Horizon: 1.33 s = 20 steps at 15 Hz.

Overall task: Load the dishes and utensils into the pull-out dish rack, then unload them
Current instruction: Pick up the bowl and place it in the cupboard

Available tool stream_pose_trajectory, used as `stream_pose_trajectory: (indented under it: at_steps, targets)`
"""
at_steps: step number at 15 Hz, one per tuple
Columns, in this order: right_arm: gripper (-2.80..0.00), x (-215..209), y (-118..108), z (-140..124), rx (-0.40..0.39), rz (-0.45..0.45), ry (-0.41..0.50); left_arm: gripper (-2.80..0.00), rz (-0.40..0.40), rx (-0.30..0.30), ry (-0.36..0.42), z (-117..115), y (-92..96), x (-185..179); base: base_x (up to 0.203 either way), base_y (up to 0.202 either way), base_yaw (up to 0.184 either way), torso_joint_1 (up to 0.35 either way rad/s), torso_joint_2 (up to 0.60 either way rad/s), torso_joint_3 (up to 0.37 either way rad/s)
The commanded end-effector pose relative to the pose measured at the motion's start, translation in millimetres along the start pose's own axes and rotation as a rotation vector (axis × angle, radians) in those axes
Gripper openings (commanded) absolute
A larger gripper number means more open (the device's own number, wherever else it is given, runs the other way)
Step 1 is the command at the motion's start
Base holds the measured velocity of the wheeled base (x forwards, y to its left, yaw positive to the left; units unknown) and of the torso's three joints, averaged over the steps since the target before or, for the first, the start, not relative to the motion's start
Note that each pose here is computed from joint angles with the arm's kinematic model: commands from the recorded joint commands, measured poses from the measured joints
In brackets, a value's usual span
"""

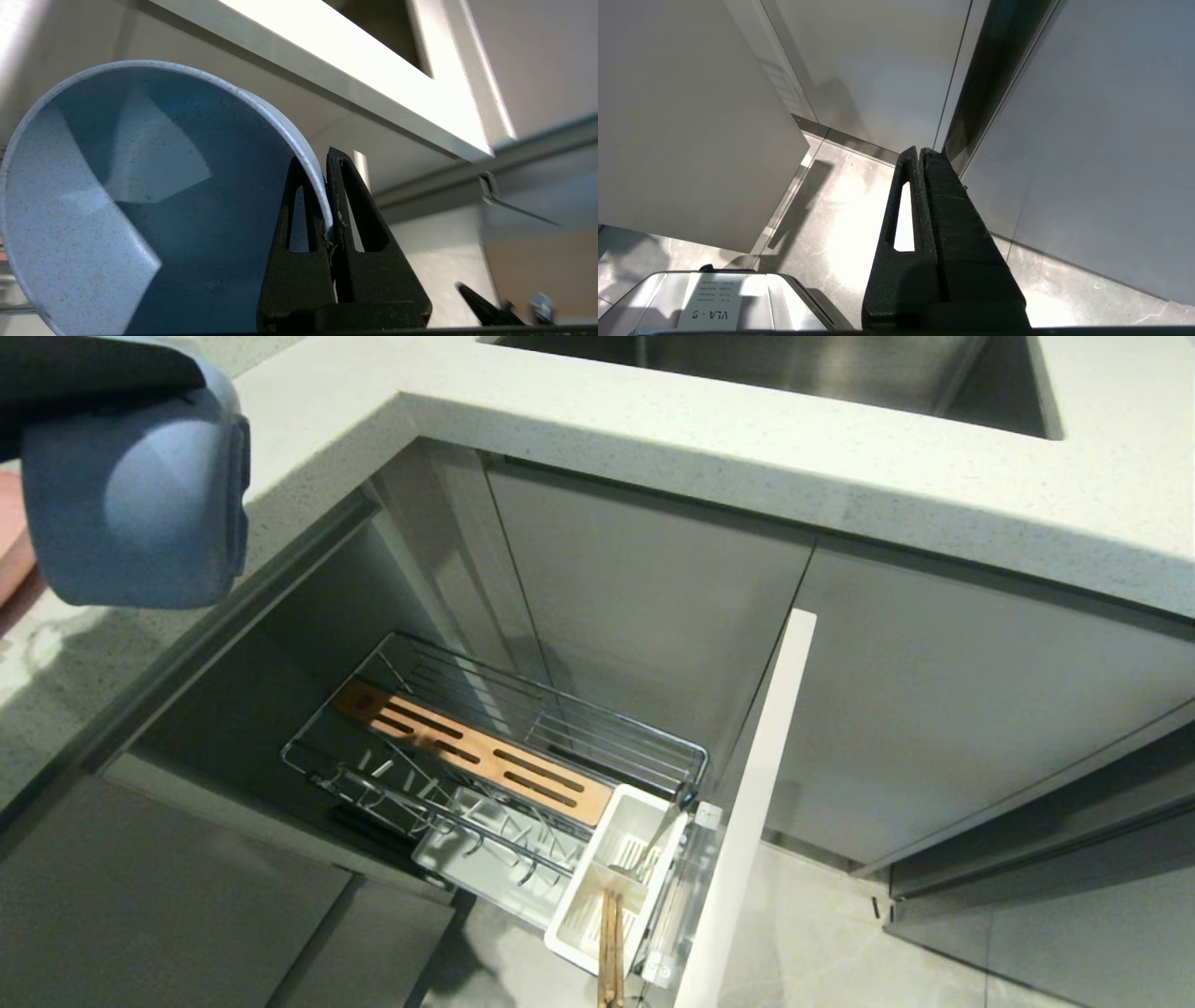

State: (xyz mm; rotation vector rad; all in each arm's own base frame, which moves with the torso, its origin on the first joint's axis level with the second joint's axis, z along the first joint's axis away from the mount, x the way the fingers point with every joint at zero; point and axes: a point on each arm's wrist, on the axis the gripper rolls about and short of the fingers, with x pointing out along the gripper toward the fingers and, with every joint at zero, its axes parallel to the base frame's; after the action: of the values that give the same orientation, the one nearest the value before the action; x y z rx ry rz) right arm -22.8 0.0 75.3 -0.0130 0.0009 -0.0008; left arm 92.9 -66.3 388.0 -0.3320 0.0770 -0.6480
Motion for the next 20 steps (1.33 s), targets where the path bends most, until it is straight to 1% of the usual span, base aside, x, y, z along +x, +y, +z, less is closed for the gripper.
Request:
stream_pose_trajectory:
  at_steps: [1,2,3,4,5,6,8,9,11,12,13,14,15,17,19,20]
  targets:
    - [-2.8,0,0,0,-0.001,0.001,0.001,-2.8,-0.027,-0.014,0.019,-6,-2.6,4,0.0,0.0,0.0,0.0,0.0,0.0]
    - [-2.8,0,0,0,-0.001,-0.001,0.001,-2.8,-0.018,-0.034,0.022,-10,-1.2,8,0.0,0.0,0.0,0.0,0.0,0.0]
    - [-2.8,0,0,0,-0.001,0.001,0.001,-2.8,-0.028,-0.095,0.0,-13,-0.9,13,0.0,0.0,0.0,0.0,0.0,0.0]
    - [-2.8,0,0,0,-0.001,-0.001,0.001,-2.8,-0.042,-0.139,-0.014,-14,-1.8,18,0.0,0.0,0.0,0.0,0.0,0.0]
    - [-2.8,0,0,0,-0.001,0.0,0.0,-2.8,-0.034,-0.189,-0.029,-18,-2.3,33,0.0,0.0,0.0,0.0,0.0,0.0]
    - [-2.8,0,0,0,-0.001,0.001,0.001,-2.8,0.003,-0.22,-0.041,-23,-2.3,47,0.0,0.0,0.0,0.0,0.0,0.0]
    - [-2.8,0,0,0,-0.001,0.0,0.0,-2.8,0.06,-0.27,-0.078,-33,-8.2,69,0.0,0.0,0.0,0.0,0.0,0.0]
    - [-2.8,0,0,0,-0.001,0.001,0.001,-2.8,0.07,-0.29,-0.095,-41,-13.2,76,0.0,0.0,0.0,0.0,0.0,0.0]
    - [-2.8,0,0,0,-0.001,-0.001,0.001,-2.8,0.047,-0.355,-0.155,-57,-20.3,86,0.0,0.0,0.0,0.0,0.0,0.0]
    - [-2.8,0,0,0,-0.001,-0.001,0.001,-2.8,0.065,-0.374,-0.17,-68,-19.1,92,0.0,0.0,0.0,0.0,0.0,0.0]
    - [-2.8,0,0,0,-0.001,-0.001,0.001,-2.8,0.099,-0.401,-0.186,-79,-16.8,98,0.0,0.0,0.0,0.0,0.0,0.0]
    - [-2.8,0,0,0,-0.001,0.001,0.001,-2.8,0.15,-0.429,-0.184,-93,-13.0,106,0.0,0.0,0.0,0.0,0.0,0.0]
    - [-2.8,0,0,0,-0.001,-0.001,0.001,-2.8,0.213,-0.434,-0.151,-112,-7.7,116,0.0,0.0,0.0,0.0,0.0,0.0]
    - [-2.8,0,0,0,-0.001,0.001,0.001,-2.8,0.297,-0.448,-0.098,-139,0.6,132,0.0,0.0,0.0,0.0,0.0,0.0]
    - [-2.8,0,0,0,-0.001,-0.001,0.001,-2.8,0.354,-0.45,-0.07,-155,8.5,144,0.0,0.0,0.0,0.0,0.0,0.0]
    - [-2.8,0,0,0,-0.001,0.0,0.001,-2.8,0.363,-0.472,-0.075,-157,10.1,147,0.0,0.0,0.0,0.0,0.0,0.0]
